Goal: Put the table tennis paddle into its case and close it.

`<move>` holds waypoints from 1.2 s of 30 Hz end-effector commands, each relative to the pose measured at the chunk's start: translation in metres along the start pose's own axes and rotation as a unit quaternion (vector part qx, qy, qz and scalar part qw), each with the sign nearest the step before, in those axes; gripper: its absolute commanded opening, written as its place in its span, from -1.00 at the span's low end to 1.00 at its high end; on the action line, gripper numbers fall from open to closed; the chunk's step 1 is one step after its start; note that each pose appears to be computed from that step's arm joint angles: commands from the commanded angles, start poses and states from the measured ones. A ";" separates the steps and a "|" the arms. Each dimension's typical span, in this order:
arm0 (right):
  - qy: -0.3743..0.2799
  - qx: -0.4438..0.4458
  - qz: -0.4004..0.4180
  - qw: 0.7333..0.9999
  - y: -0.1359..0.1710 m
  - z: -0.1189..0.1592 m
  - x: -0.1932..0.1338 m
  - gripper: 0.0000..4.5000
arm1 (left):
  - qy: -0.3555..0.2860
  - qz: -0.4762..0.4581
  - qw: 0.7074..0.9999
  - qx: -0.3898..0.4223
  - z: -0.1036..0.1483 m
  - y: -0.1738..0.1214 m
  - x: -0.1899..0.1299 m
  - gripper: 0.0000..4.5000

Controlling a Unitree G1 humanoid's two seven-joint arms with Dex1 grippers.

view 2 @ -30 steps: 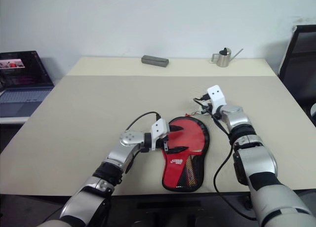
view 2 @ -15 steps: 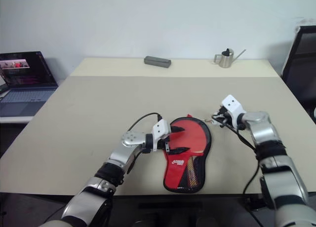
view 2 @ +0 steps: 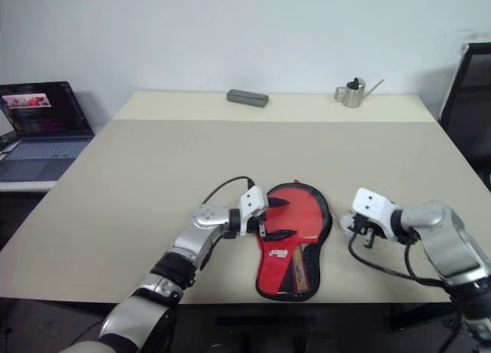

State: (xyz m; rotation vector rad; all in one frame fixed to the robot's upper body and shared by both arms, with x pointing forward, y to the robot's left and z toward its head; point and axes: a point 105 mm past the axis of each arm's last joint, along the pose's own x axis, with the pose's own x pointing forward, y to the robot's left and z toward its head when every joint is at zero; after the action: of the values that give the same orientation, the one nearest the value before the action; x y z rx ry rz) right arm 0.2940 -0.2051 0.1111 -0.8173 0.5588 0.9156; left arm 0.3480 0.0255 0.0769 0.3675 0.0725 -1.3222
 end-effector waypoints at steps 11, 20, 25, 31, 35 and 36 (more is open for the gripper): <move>-0.001 -0.093 0.225 0.970 0.107 0.007 -0.027 -0.87 | 0.066 -0.060 0.996 -0.026 -0.034 -0.028 0.011 1.00; -0.016 -0.089 0.203 0.975 0.101 0.011 -0.015 -0.88 | 0.067 -0.069 0.995 -0.024 -0.034 -0.030 0.012 1.00; -0.017 -0.060 0.163 0.985 0.085 0.011 -0.007 -0.88 | 0.067 -0.069 0.995 -0.022 -0.033 -0.030 0.012 1.00; -0.027 0.001 0.159 0.987 0.070 0.016 -0.021 -0.45 | 0.066 -0.068 0.995 -0.022 -0.033 -0.031 0.012 1.00; -0.056 0.091 0.146 0.984 0.057 0.027 -0.031 -0.01 | 0.063 -0.067 0.996 -0.021 -0.031 -0.030 0.015 1.00; -0.060 0.108 0.138 0.983 0.052 0.028 -0.035 -0.01 | 0.061 -0.066 0.996 -0.021 -0.030 -0.030 0.015 1.00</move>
State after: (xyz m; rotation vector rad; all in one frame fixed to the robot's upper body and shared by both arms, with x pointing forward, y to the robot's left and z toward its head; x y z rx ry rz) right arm 0.2324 -0.1807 0.1169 -0.5499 0.6919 1.1434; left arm 0.3378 0.0090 0.0710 0.3793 0.0919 -1.4095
